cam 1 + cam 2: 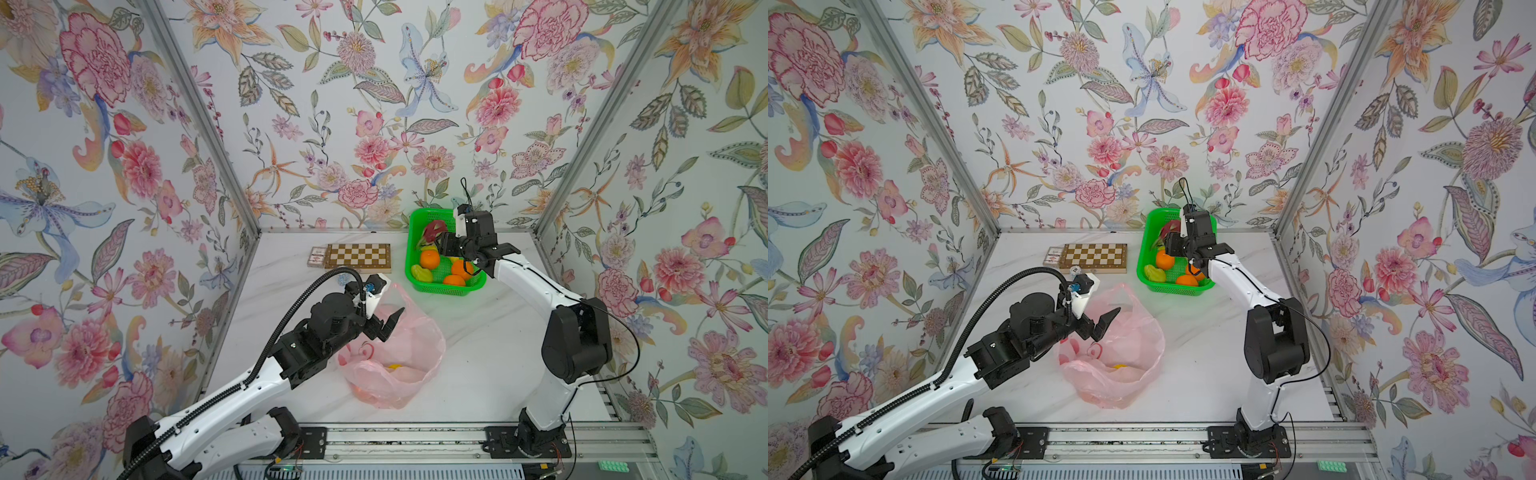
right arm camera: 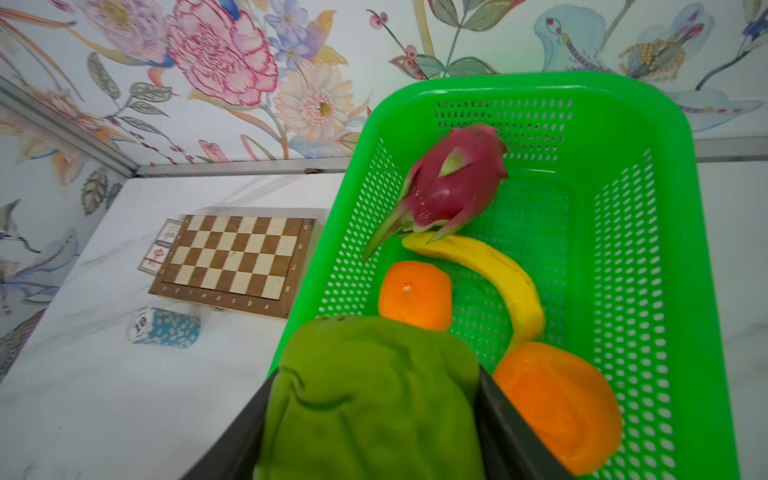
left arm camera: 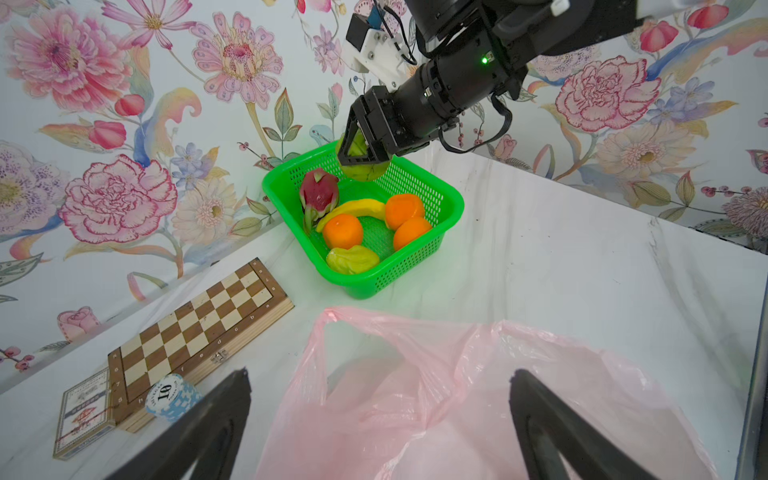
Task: Untie the knot of the plastic bag and take out the fruit
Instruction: 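Lower the green apple into the green basket and open the right gripper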
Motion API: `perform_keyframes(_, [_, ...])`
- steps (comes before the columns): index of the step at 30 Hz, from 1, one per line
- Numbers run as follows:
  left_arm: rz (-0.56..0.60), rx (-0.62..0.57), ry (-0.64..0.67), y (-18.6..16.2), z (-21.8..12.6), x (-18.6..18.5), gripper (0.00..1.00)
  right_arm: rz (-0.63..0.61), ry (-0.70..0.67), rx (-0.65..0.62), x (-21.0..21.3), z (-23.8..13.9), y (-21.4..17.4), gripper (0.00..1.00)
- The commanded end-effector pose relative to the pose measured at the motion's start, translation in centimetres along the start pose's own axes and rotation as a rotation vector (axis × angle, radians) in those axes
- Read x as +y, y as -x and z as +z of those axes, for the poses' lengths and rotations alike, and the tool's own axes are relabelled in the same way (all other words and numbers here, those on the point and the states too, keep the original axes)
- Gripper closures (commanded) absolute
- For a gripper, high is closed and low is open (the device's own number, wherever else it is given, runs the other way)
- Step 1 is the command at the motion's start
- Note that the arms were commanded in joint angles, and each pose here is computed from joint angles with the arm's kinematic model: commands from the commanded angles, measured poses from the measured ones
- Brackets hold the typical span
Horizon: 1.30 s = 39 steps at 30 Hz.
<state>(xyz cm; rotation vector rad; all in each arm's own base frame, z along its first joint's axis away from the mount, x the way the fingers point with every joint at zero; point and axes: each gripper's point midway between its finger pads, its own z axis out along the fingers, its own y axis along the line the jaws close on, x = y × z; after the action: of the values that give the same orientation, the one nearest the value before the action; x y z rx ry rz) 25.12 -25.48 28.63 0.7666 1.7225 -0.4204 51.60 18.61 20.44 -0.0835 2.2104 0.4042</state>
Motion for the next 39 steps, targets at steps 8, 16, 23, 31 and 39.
perform_keyframes(8, [-0.035,0.028,0.057,0.3,-1.0,1.2,0.01,-0.014,-0.248,0.098,-8.7,6.4,-1.1,0.47])
perform_keyframes(16, [-0.069,0.009,0.03,0.5,-0.6,0.7,0.01,-0.005,-0.31,0.161,-11.6,10.3,-2.7,0.46])
perform_keyframes(23, [-0.072,0.017,0.022,0.3,-0.4,0.5,0.01,0.012,-0.339,0.215,-12.7,12.5,-3.3,0.36])
perform_keyframes(31, [-0.075,0.014,0.035,0.1,-0.9,0.7,0.01,-0.007,-0.324,0.165,-11.0,11.1,-0.5,0.08])
perform_keyframes(39, [-0.103,0.021,0.036,-0.2,-1.2,0.8,0.01,-0.045,-0.31,0.083,-8.8,7.1,3.6,0.03])
